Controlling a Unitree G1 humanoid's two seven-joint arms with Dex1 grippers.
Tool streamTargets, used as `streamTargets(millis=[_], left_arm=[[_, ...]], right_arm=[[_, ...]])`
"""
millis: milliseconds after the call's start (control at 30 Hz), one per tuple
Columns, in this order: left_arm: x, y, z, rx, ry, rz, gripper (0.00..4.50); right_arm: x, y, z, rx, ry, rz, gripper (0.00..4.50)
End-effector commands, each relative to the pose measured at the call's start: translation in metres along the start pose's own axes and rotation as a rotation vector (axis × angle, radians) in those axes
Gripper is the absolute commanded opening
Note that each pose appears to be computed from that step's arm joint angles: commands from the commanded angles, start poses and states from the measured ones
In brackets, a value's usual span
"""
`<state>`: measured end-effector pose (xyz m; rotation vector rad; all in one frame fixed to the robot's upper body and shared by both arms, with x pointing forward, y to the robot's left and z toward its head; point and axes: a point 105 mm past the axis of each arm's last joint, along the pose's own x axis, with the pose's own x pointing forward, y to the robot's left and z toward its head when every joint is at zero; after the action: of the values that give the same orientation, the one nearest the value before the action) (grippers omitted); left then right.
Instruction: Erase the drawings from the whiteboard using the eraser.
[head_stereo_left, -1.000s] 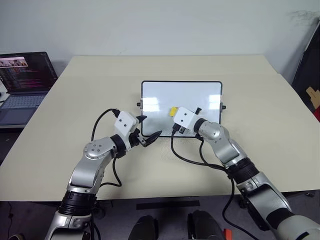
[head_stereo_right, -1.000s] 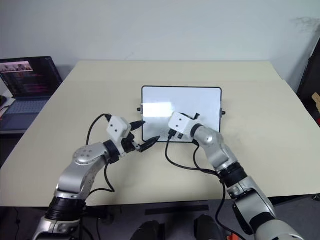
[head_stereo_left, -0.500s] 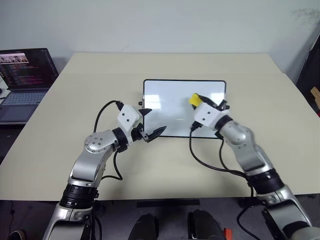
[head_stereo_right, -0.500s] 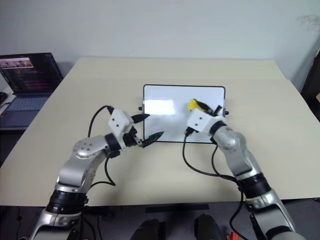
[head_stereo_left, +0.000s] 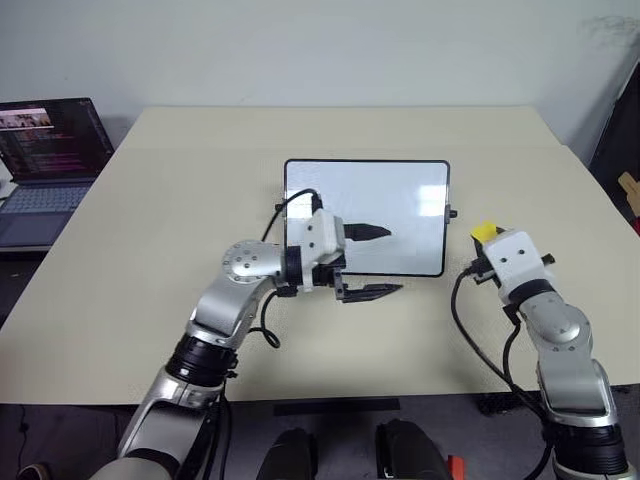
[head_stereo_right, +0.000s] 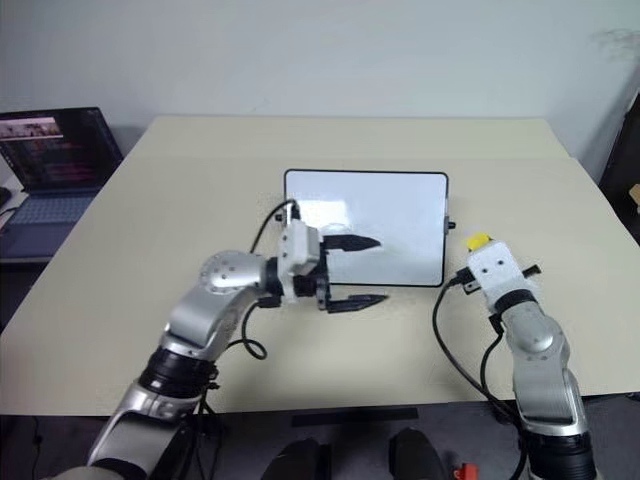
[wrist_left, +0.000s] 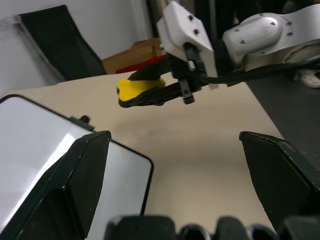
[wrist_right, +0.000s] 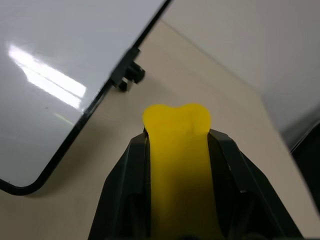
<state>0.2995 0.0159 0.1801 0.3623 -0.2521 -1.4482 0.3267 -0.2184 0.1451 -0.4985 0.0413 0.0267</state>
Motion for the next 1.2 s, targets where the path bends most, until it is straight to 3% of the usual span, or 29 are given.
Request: streamTargets(millis=[33, 133, 633, 833, 967, 1100, 1200], left_arm=[[0.008, 0.006, 0.006, 0.076, -0.010, 0.007, 4.50], [0.013, 0.007, 0.007, 0.104, -0.006, 0.006, 4.50], [0.022, 0.003, 0.009, 0.122, -0.012, 0.020, 4.50], [0.021, 0.002, 0.008, 0.121, -0.008, 0.026, 4.50], [0.013, 0.006, 0.002, 0.102, 0.013, 0.083, 4.50], [-0.009, 0.019, 0.000, 0.043, 0.002, 0.247, 4.50], [-0.044, 0.038, -0.002, -0.007, 0.001, 0.488, 4.50]], right_arm=[[0.006, -0.011, -0.011, 0.164, 0.071, -0.028, 1.20], [0.009, -0.020, -0.025, 0.265, 0.130, -0.055, 1.20], [0.017, -0.027, -0.047, 0.340, 0.193, -0.071, 1.20], [0.017, -0.028, -0.049, 0.346, 0.192, -0.078, 3.13], [0.018, -0.027, -0.029, 0.361, 0.109, -0.071, 4.47], [0.011, -0.023, 0.008, 0.406, -0.065, -0.051, 4.47], [-0.006, -0.001, 0.033, 0.435, -0.168, 0.054, 4.47]])
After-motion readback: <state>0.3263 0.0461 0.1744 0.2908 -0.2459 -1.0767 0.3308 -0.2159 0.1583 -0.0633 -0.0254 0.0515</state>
